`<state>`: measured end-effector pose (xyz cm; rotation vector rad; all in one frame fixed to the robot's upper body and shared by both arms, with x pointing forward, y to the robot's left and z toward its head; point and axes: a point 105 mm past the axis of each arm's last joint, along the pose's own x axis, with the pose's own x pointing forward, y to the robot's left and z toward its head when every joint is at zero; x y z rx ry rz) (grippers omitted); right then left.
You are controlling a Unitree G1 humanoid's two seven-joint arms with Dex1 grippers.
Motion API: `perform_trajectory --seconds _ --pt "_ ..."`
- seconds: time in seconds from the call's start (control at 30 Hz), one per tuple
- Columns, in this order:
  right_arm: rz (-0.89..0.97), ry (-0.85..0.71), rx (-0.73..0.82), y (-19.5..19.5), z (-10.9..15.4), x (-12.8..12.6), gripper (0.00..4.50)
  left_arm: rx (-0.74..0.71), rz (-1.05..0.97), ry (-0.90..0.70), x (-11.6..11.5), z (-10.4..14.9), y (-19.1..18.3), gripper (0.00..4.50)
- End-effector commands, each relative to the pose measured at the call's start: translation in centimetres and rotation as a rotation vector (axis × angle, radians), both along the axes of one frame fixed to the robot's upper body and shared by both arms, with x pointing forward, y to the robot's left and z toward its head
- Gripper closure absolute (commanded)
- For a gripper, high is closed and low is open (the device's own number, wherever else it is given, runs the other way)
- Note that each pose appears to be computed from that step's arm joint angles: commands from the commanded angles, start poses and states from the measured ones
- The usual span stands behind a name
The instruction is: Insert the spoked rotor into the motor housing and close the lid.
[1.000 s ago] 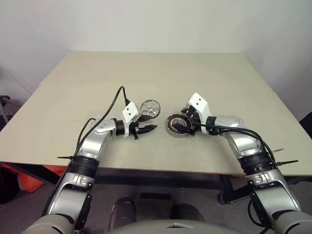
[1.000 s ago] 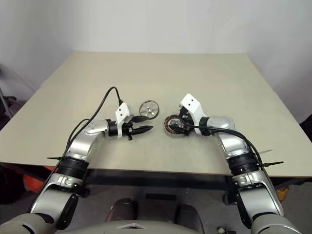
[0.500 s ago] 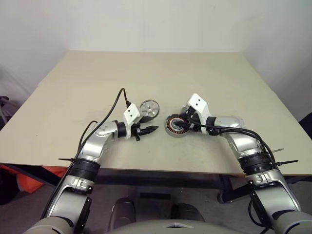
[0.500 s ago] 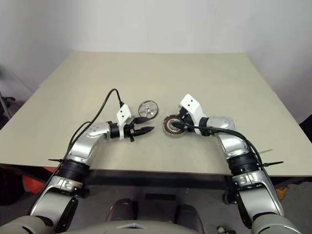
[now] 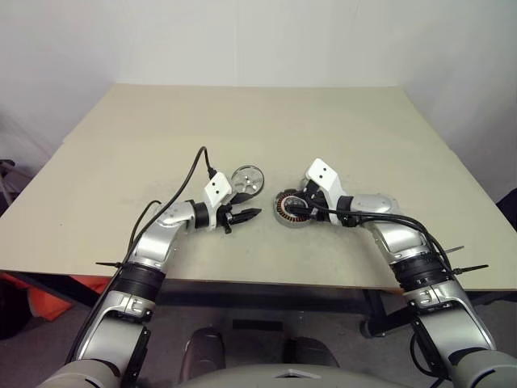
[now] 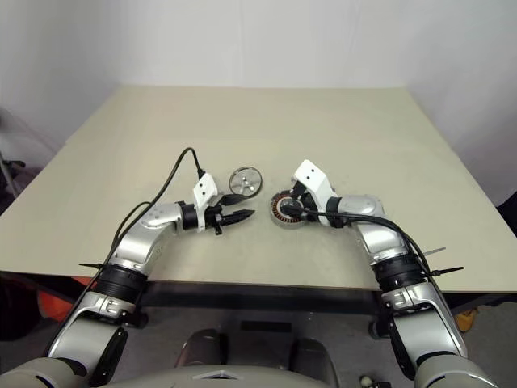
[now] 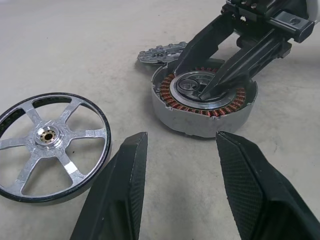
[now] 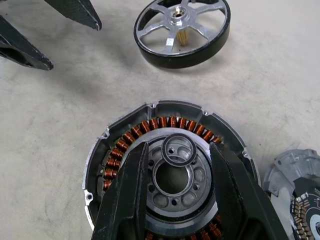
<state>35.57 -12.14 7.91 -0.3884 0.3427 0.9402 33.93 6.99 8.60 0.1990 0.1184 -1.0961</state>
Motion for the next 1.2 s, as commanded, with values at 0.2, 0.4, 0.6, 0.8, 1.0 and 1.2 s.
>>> perform_trajectory --seconds 0.2,0.4,0.6,0.8,1.0,1.2 --pt "0.014 -0.036 -0.001 0.2 1.1 0.6 3.86 -0.011 0.005 -0.056 0.2 1.1 0.1 2.21" --pt "0.036 -0.061 -0.002 -0.1 2.3 0.2 3.86 -0.006 0.009 -0.054 0.1 0.7 0.1 2.21" --pt "0.073 -0.065 -0.013 -0.3 2.6 -0.6 3.86 -0.006 0.007 -0.053 0.1 0.7 -0.1 2.21" --pt "0.066 -0.044 -0.026 -0.5 1.8 -0.8 3.86 -0.006 0.003 -0.054 0.1 0.7 -0.2 2.21" --pt "0.055 -0.033 -0.035 -0.7 1.2 -0.7 3.86 -0.004 0.004 -0.055 0.1 0.6 -0.2 2.21" --pt "0.061 -0.011 -0.036 -0.7 0.8 -0.8 3.86 -0.003 0.004 -0.059 0.1 0.7 -0.2 2.21"
